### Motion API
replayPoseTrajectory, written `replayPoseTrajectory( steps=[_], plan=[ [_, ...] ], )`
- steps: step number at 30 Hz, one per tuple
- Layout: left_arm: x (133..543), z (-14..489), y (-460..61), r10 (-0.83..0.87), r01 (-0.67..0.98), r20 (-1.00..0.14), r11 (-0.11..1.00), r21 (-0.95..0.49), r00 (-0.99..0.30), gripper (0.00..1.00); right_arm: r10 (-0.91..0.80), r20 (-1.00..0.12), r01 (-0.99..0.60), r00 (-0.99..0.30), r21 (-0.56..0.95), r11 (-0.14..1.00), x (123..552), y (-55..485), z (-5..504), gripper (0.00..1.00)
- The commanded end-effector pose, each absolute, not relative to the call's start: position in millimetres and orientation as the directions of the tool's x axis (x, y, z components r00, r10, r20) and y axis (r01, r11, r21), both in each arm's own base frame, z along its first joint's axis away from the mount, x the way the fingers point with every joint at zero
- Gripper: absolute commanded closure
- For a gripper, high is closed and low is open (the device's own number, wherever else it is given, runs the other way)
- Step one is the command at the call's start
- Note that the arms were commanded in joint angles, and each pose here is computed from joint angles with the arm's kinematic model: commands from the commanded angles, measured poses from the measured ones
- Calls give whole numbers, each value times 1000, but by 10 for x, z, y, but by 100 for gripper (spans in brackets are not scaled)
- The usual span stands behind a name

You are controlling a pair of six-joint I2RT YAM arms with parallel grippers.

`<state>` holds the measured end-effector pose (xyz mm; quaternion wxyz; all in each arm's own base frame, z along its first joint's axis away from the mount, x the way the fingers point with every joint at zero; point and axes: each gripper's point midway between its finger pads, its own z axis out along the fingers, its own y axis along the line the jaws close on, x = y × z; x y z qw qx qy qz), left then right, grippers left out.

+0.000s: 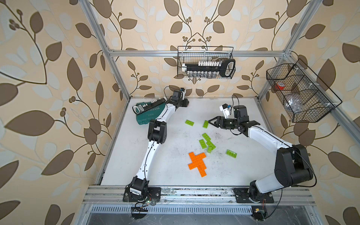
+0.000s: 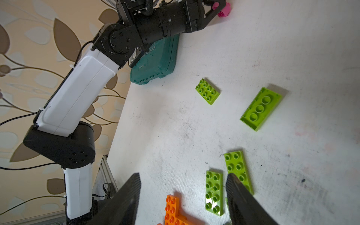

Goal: Assemble a small pinwheel with lego
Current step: Pick up the lego brick from the center of the board.

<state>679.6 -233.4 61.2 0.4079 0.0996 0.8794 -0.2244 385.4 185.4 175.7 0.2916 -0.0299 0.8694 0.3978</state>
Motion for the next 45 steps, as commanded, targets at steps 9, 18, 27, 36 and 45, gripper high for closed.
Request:
replayPoseTrajectory(
  steps=[9, 18, 27, 36, 45],
  plan=[
    [6662, 926, -2408, 29, 406, -776, 865, -296, -630, 66, 157, -563, -305, -812, 637, 708, 3872, 1802, 1848, 33],
    [6333, 1561, -2511, 56, 477, -800, 827, -299, -597, 67, 154, -599, -300, -786, 587, 752, 3760, 1680, 1948, 34],
    [5389, 2107, -2649, 106, 545, -828, 797, -261, -551, 69, 258, -586, -199, -768, 601, 774, 3480, 1490, 2159, 34],
    [4074, 2610, -2934, 230, 706, -908, 702, -95, -351, 65, 314, -509, -105, -801, 637, 764, 2964, 1383, 2280, 41],
    [3344, 2649, -2956, 321, 837, -920, 548, -15, -227, 68, 280, -450, -124, -848, 682, 721, 2605, 1459, 2349, 41]
  ],
)
